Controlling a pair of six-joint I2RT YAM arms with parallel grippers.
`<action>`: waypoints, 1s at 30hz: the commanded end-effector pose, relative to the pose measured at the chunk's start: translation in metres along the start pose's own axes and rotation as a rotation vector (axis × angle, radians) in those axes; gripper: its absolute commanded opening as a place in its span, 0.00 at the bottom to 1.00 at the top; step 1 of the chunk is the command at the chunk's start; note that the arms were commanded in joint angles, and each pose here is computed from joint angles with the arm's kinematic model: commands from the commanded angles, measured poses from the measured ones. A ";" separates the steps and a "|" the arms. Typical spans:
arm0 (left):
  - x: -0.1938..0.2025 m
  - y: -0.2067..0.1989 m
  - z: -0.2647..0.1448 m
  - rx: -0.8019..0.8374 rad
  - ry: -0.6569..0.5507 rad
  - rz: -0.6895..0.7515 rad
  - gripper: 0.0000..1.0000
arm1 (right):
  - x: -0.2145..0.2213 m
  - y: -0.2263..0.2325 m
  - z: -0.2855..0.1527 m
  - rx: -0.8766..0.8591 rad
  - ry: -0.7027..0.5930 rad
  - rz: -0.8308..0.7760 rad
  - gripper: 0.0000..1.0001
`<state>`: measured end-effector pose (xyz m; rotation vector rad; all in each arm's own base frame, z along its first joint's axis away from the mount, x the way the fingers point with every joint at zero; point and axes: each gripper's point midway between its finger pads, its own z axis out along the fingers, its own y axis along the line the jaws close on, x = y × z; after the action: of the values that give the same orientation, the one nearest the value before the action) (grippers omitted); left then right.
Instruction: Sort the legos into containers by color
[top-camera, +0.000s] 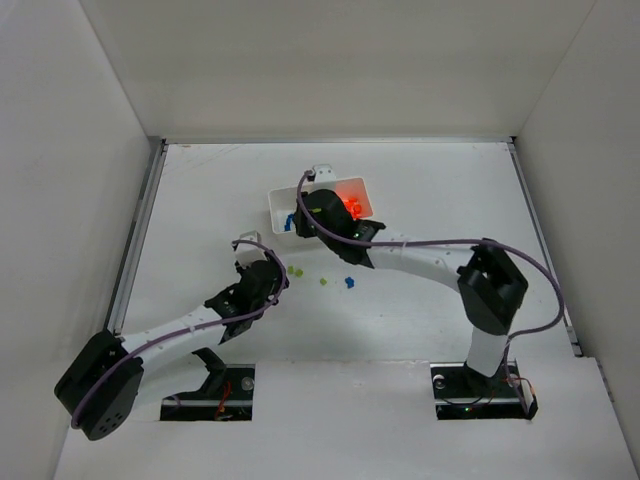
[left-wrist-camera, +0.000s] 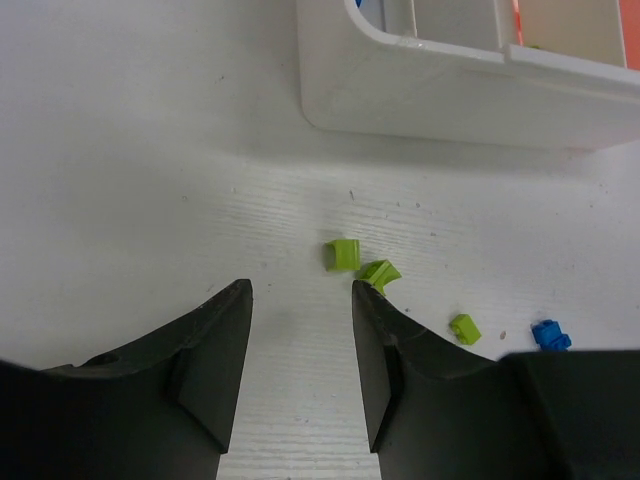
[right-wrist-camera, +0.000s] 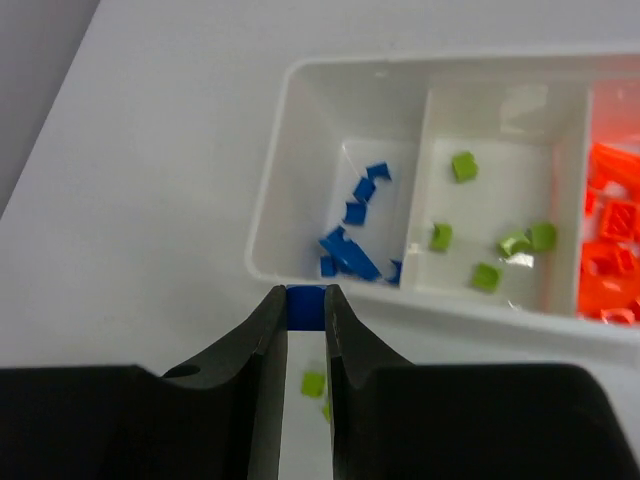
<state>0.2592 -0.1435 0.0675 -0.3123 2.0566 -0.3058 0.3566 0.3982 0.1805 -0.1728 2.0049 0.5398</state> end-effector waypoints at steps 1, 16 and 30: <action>0.002 -0.004 -0.001 0.021 -0.007 -0.021 0.41 | -0.016 0.015 0.035 -0.064 -0.026 -0.003 0.20; 0.017 -0.027 0.011 0.061 0.041 0.028 0.39 | -0.050 0.016 0.020 -0.083 -0.092 0.038 0.44; 0.039 -0.045 0.031 0.040 0.097 0.109 0.35 | -0.006 -0.047 -0.053 -0.035 -0.083 0.091 0.45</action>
<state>0.2562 -0.1908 0.0227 -0.1463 2.1993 -0.2796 0.3339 0.3407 0.1818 -0.1390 1.9753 0.6040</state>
